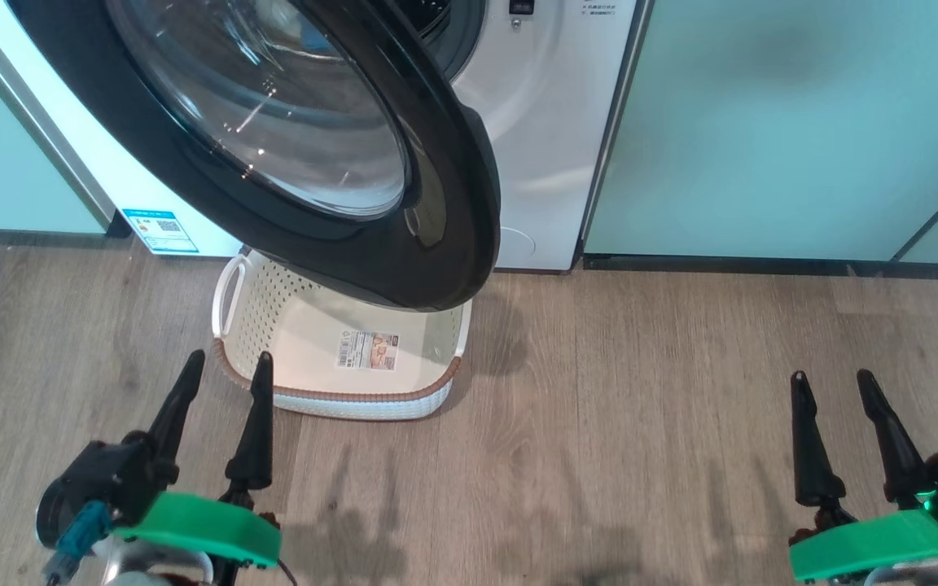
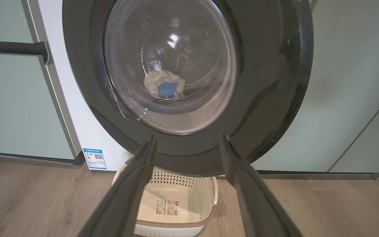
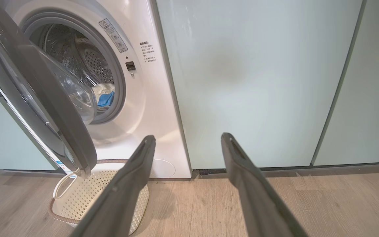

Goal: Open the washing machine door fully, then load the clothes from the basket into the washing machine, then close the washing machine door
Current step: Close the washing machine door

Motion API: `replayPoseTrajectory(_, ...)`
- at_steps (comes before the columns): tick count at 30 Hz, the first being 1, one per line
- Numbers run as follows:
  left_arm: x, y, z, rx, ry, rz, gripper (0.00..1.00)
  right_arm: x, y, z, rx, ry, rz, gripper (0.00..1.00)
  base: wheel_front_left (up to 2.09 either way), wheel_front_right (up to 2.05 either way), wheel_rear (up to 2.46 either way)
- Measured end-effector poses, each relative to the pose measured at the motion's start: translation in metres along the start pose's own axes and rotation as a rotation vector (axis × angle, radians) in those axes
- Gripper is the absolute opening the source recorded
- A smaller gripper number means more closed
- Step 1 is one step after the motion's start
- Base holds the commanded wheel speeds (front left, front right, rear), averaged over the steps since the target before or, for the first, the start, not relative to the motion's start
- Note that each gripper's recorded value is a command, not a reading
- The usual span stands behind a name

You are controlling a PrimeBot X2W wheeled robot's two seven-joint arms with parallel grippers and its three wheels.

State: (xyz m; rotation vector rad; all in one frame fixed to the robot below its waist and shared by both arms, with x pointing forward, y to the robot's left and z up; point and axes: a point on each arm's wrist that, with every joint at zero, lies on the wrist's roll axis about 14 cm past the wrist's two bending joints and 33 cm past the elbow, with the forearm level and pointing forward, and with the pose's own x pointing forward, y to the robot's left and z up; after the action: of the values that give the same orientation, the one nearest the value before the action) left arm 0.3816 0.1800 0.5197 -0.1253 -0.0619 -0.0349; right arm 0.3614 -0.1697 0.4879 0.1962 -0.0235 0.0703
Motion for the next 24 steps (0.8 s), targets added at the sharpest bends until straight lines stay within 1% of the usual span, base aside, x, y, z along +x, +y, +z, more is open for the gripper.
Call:
replayPoseTrajectory(5,0.000,-0.002,-0.001,-0.001,0.002,-0.005,1.00,0.000,0.000,0.000,0.000,0.001,0.001,1.00,0.00,0.00,0.00)
replayPoseTrajectory(6,0.000,-0.002,-0.001,-0.002,0.003,-0.006,1.00,0.000,0.000,0.000,0.000,0.001,0.001,0.96,0.00,0.00,0.00)
replayPoseTrajectory(7,0.000,-0.002,-0.001,-0.002,0.003,-0.006,1.00,0.000,0.000,0.000,0.000,0.001,0.001,0.53,0.00,0.00,0.00)
replayPoseTrajectory(8,0.000,-0.003,-0.001,0.002,0.004,-0.008,1.00,0.001,0.000,0.000,0.001,0.001,0.001,0.04,0.00,0.00,0.00)
replayPoseTrajectory(9,0.000,-0.004,-0.002,0.004,0.005,-0.012,1.00,0.001,0.001,-0.001,0.003,0.002,0.002,0.00,0.00,0.00,0.00)
replayPoseTrajectory(18,-0.003,-0.002,-0.003,0.004,0.010,0.000,1.00,0.005,0.005,-0.007,0.031,0.017,0.013,0.00,0.00,0.00,0.00)
replayPoseTrajectory(24,-0.006,0.004,0.000,-0.001,-0.005,0.030,1.00,0.019,0.017,-0.017,0.037,0.047,0.067,0.00,0.00,0.00,0.00)
